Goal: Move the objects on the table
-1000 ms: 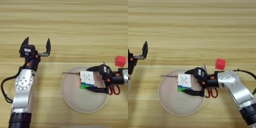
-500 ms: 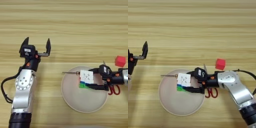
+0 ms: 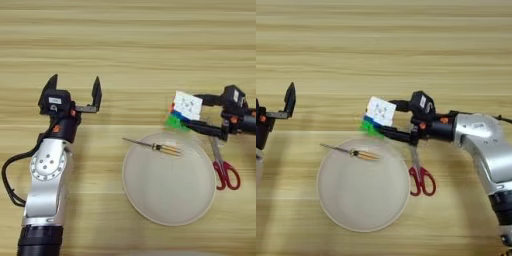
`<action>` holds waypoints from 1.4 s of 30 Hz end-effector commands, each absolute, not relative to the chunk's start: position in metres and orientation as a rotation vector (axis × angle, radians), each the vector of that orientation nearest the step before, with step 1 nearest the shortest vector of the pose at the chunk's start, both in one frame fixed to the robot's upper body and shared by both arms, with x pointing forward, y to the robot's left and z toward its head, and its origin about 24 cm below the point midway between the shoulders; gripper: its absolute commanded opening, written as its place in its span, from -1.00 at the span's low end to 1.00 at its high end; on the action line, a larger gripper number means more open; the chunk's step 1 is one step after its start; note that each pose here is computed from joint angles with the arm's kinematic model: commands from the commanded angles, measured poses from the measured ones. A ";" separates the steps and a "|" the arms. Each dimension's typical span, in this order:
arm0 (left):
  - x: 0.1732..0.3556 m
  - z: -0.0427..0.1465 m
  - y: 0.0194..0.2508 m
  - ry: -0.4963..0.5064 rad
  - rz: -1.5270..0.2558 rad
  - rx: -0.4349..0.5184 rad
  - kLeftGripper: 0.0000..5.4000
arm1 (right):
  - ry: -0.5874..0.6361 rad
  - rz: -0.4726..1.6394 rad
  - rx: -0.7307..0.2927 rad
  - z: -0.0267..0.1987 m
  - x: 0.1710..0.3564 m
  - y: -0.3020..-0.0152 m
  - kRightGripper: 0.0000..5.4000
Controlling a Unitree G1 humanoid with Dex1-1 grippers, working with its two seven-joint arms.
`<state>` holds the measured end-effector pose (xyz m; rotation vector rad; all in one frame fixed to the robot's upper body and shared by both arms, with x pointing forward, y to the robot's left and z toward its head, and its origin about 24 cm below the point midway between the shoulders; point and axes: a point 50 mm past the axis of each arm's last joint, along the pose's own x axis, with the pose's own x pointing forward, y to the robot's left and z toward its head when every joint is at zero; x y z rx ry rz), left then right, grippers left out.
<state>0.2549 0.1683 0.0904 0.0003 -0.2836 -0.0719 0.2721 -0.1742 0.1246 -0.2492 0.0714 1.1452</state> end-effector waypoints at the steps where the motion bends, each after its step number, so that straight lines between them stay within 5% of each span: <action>1: 0.256 0.092 0.168 -0.294 -0.077 -0.005 1.00 | 0.061 1.062 -0.254 0.134 0.284 -0.181 0.23; 21: 0.259 0.092 0.169 -0.293 -0.083 -0.008 1.00 | 0.238 0.838 -0.283 0.071 0.310 -0.159 0.23; 42: 0.258 0.088 0.172 -0.281 -0.073 -0.009 1.00 | 0.264 0.798 -0.305 0.056 0.312 -0.165 0.23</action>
